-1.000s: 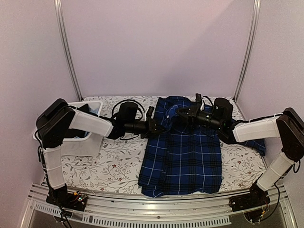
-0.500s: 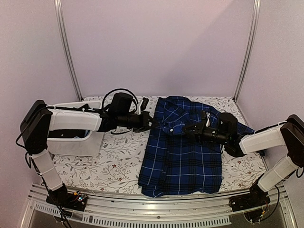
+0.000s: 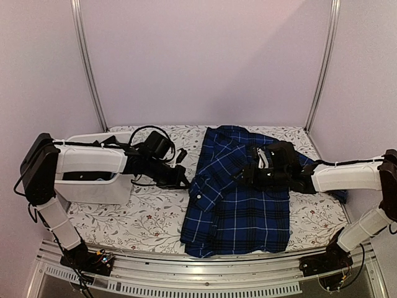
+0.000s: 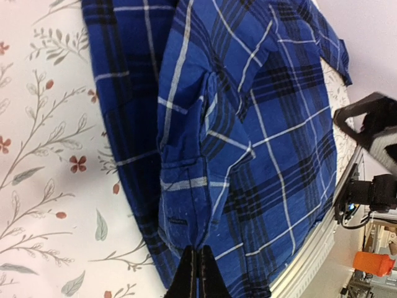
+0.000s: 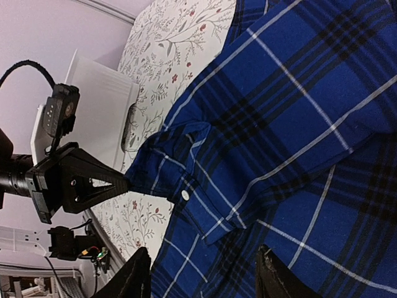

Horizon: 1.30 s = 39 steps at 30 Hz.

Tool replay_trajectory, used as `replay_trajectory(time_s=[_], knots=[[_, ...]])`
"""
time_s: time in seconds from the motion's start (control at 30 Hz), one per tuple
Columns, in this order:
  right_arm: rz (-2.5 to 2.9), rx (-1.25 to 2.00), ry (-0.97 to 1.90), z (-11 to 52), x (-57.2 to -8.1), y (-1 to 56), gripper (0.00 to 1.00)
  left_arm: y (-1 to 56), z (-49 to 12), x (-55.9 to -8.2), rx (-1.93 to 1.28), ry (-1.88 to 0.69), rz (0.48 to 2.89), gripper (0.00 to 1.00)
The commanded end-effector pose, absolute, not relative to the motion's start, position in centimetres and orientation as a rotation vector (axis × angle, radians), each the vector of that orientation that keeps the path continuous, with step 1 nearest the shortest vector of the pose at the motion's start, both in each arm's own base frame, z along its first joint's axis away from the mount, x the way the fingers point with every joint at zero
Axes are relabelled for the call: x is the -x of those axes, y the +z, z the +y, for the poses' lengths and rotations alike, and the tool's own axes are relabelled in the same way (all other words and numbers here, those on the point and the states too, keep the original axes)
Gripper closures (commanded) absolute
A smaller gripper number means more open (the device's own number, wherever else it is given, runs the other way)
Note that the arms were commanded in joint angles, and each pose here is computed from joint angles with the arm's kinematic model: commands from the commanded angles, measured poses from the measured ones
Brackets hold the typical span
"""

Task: Fold and stack the long sleeve shirts
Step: Pass from the right arm to the left, then adjust the sleeve of the 1/3-folded shirt.

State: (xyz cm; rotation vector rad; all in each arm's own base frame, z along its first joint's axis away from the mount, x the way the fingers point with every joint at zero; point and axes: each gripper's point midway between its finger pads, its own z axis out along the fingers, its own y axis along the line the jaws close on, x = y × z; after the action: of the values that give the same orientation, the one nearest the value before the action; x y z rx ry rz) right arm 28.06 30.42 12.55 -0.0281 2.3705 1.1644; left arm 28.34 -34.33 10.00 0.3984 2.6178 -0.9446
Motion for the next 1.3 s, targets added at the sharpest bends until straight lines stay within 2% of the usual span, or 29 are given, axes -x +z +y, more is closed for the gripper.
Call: replay_trajectory(time_s=[0.0, 0.3, 0.47, 0.87, 0.93, 1.07, 1.27], knots=[[2.446, 0.102, 0.859, 27.7, -30.3, 10.9, 0.44, 8.4, -33.1, -26.8, -0.450, -0.865, 2.686, 1.00], [2.539, 0.044, 0.723, 25.9, -34.4, 6.3, 0.44, 10.6, -33.8, -27.2, -0.487, -0.874, 2.670, 1.00], [2.561, 0.053, 0.630, 24.9, -35.3, 4.4, 0.44, 12.6, -34.8, -25.4, -0.546, -1.023, 2.666, 1.00], [2.501, -0.028, 0.683, 26.1, -39.5, 3.8, 0.47, 15.7, -36.2, -25.4, -0.564, -1.124, 2.642, 1.00], [2.510, -0.033, 0.661, 26.1, -39.9, 3.3, 0.53, 15.9, -36.3, -25.4, -0.560, -1.133, 2.644, 1.00], [2.548, -0.026, 0.585, 25.6, -40.2, 2.8, 0.72, 16.8, -36.7, -25.1, -0.543, -1.172, 2.644, 1.00], [2.543, 0.062, 0.423, 24.1, -40.8, 5.4, 0.91, 19.3, -38.2, -23.7, -0.546, -1.262, 2.632, 1.00]])
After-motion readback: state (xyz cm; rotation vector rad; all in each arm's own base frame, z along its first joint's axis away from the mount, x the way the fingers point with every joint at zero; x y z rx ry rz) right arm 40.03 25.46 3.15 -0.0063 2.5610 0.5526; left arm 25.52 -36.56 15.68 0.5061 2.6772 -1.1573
